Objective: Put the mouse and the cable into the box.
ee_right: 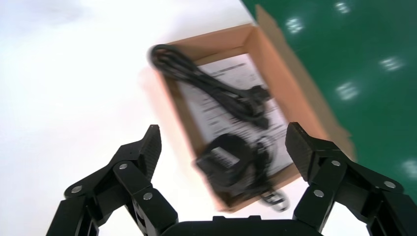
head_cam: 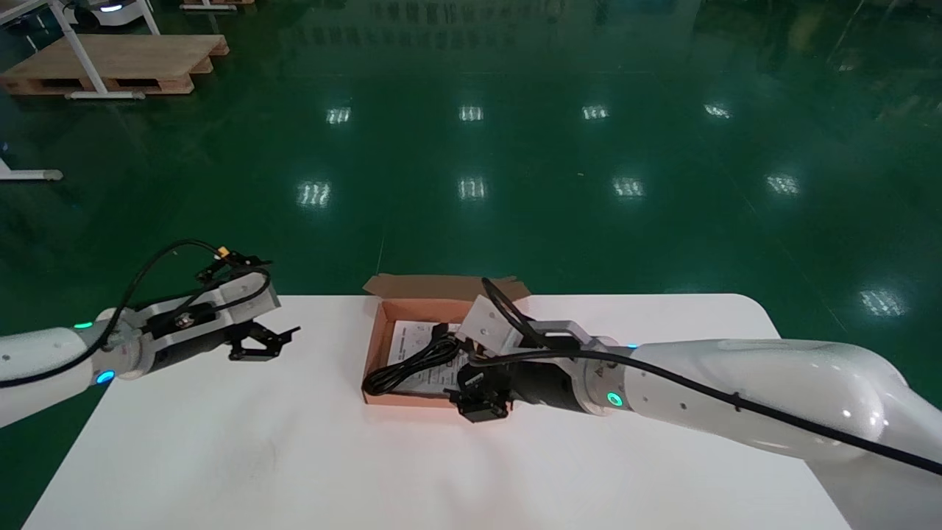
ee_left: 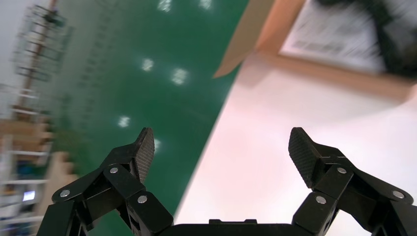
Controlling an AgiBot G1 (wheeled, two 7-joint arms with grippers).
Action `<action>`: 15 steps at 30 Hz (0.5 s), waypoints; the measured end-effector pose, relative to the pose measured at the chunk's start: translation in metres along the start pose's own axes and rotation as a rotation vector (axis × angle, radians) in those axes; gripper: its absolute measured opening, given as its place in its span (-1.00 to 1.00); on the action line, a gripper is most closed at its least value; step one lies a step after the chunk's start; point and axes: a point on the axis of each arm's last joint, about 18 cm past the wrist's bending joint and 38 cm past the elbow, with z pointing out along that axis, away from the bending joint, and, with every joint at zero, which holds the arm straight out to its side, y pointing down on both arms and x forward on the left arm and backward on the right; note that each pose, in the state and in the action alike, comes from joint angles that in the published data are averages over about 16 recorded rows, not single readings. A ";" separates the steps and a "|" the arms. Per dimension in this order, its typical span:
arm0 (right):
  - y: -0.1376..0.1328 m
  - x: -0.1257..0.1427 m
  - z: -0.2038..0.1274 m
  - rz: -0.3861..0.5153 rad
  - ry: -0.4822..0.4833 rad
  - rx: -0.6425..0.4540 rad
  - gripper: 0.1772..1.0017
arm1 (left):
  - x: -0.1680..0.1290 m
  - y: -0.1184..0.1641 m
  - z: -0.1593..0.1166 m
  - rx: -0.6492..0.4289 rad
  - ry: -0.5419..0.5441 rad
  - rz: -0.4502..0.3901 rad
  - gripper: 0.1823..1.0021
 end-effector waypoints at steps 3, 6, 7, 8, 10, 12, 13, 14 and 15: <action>0.011 -0.004 -0.011 0.045 -0.042 0.017 0.75 | 0.008 -0.004 -0.007 0.043 0.043 -0.068 1.00; 0.020 -0.008 -0.023 0.085 -0.082 0.038 0.85 | 0.015 -0.010 -0.015 0.088 0.087 -0.131 1.00; 0.023 -0.009 -0.027 0.097 -0.095 0.046 0.88 | 0.017 -0.012 -0.017 0.103 0.101 -0.151 1.00; 0.026 -0.011 -0.032 0.109 -0.108 0.055 0.89 | 0.019 -0.014 -0.020 0.120 0.116 -0.171 1.00; 0.031 -0.013 -0.040 0.131 -0.133 0.074 0.92 | 0.023 -0.018 -0.027 0.152 0.145 -0.209 1.00; 0.035 -0.016 -0.050 0.152 -0.157 0.095 0.95 | 0.026 -0.023 -0.033 0.186 0.174 -0.245 1.00; 0.037 -0.017 -0.055 0.161 -0.168 0.106 0.97 | 0.028 -0.025 -0.037 0.203 0.189 -0.262 1.00; 0.038 -0.018 -0.060 0.170 -0.180 0.118 0.97 | 0.030 -0.028 -0.040 0.220 0.203 -0.279 1.00; 0.040 -0.019 -0.065 0.178 -0.191 0.130 0.98 | 0.031 -0.031 -0.044 0.238 0.218 -0.294 1.00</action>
